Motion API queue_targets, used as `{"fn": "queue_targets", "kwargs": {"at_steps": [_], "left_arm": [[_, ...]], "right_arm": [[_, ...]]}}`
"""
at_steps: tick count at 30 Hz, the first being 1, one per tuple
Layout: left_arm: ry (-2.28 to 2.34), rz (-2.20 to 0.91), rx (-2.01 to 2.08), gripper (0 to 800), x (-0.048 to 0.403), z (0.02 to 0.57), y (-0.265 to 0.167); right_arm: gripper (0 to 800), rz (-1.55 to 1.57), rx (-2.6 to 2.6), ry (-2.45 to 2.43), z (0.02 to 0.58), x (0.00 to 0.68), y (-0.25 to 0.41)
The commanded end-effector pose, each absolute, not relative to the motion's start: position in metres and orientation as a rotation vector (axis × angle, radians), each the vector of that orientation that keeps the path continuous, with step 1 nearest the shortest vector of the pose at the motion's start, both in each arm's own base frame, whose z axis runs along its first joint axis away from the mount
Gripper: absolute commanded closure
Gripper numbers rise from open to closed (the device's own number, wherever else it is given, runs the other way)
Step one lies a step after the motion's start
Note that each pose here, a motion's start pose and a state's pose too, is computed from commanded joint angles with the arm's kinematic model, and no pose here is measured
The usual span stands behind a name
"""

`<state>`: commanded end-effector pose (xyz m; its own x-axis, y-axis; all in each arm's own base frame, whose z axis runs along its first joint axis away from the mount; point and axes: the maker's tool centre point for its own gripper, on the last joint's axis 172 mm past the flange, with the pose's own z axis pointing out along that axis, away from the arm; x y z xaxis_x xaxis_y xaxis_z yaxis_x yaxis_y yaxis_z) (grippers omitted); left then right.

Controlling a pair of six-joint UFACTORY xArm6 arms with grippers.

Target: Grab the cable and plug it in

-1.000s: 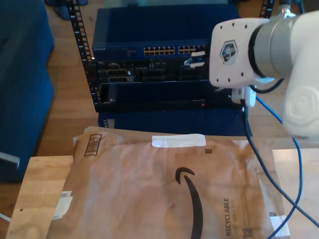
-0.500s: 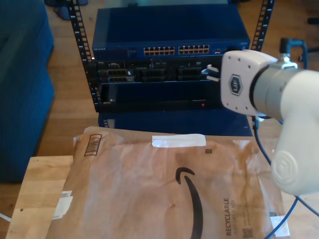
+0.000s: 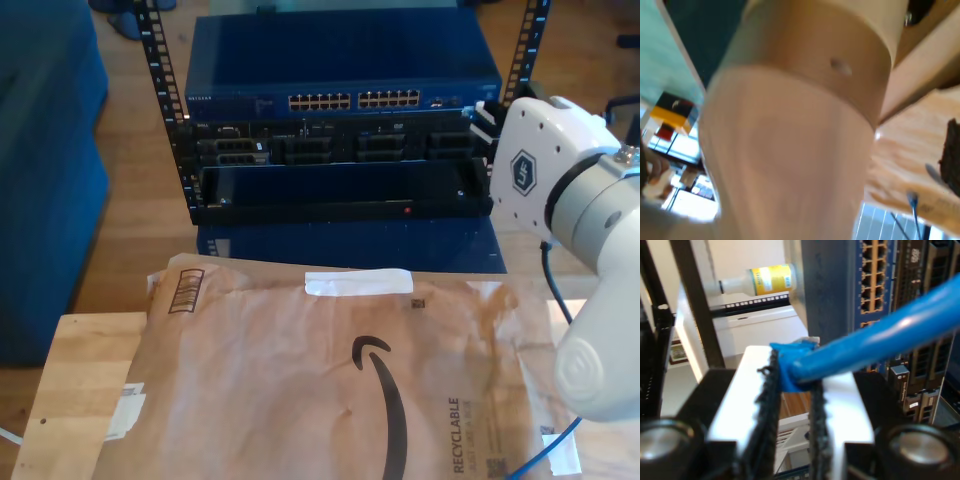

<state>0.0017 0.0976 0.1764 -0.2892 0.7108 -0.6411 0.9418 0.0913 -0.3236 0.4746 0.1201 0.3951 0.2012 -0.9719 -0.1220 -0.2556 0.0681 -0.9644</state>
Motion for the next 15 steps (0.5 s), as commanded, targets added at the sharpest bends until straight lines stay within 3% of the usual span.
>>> {"fn": "queue_targets", "kwargs": {"at_steps": [15], "left_arm": [[2.11,-0.727,1.67,1,-0.014,0.111,0.12]], "right_arm": [[799,-0.816,-1.409,1.236,0.388,0.458,0.136]]}}
